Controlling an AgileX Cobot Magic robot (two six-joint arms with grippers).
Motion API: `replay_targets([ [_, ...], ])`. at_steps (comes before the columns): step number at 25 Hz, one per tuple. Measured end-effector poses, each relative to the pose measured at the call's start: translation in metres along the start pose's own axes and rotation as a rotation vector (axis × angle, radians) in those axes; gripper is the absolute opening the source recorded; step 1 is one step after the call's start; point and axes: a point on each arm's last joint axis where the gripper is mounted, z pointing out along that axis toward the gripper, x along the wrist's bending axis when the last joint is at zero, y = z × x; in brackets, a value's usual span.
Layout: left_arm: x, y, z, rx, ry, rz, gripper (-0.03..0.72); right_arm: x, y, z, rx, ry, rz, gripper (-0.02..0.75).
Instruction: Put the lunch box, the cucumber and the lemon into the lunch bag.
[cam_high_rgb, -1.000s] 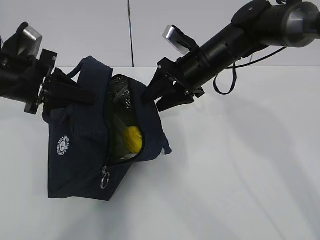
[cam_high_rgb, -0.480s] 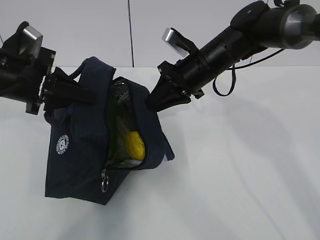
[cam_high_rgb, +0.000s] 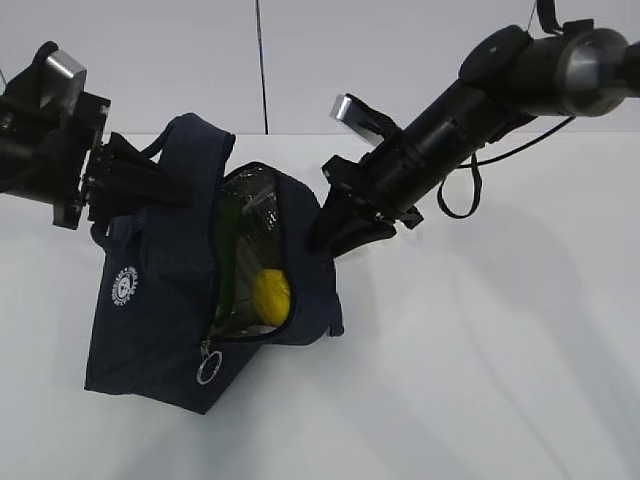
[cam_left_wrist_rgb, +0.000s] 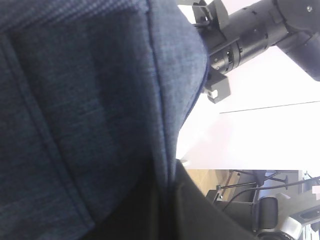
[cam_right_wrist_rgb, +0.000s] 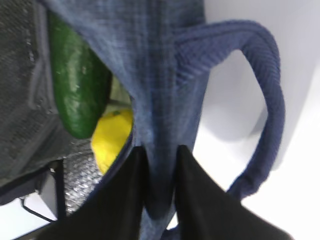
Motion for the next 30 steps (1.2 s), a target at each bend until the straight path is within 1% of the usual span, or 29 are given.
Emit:
replay_targets([
  [3, 0.000, 0.000, 0.000, -0.001, -0.002, -0.001, -0.009, -0.006, -0.009, 0.007, 0.024, 0.014, 0.030, 0.235],
  [5, 0.000, 0.000, 0.000, 0.000, -0.003, -0.001, -0.009, -0.007, -0.012, 0.010, 0.025, 0.032, 0.038, 0.218],
  [7, 0.000, 0.000, 0.000, 0.000, -0.003, -0.001, -0.009, -0.006, -0.012, 0.012, 0.015, 0.057, 0.043, 0.171],
  [9, 0.000, 0.000, 0.000, 0.000, -0.003, -0.001, -0.009, -0.004, -0.011, 0.011, 0.002, 0.076, 0.048, 0.107],
  [11, 0.000, 0.000, 0.000, 0.000, -0.003, -0.001, -0.009, -0.004, -0.011, 0.012, -0.002, 0.080, 0.051, 0.029],
  [12, 0.000, 0.000, 0.000, 0.000, -0.003, -0.001, -0.009, -0.004, -0.011, 0.012, -0.003, 0.082, 0.050, 0.013],
  [16, -0.001, 0.000, 0.000, 0.005, -0.008, -0.001, -0.009, 0.001, -0.010, 0.007, -0.017, 0.076, 0.039, 0.002],
  [19, -0.001, -0.001, 0.000, 0.008, -0.012, -0.001, -0.009, 0.015, -0.009, -0.008, -0.039, 0.055, -0.007, 0.001],
  [22, -0.002, 0.000, 0.000, 0.003, -0.017, -0.004, -0.009, 0.036, -0.007, -0.028, -0.075, 0.038, -0.067, 0.001],
  [24, -0.005, -0.001, 0.005, 0.001, -0.034, -0.011, -0.009, 0.045, -0.007, -0.037, -0.092, 0.033, -0.092, 0.001],
  [26, -0.012, -0.002, 0.012, 0.007, -0.062, -0.012, -0.009, 0.050, -0.009, -0.043, -0.094, 0.016, -0.104, 0.001],
  [30, -0.028, -0.010, 0.032, 0.045, -0.113, -0.002, -0.009, 0.052, -0.014, -0.051, -0.059, -0.063, -0.120, 0.001],
])
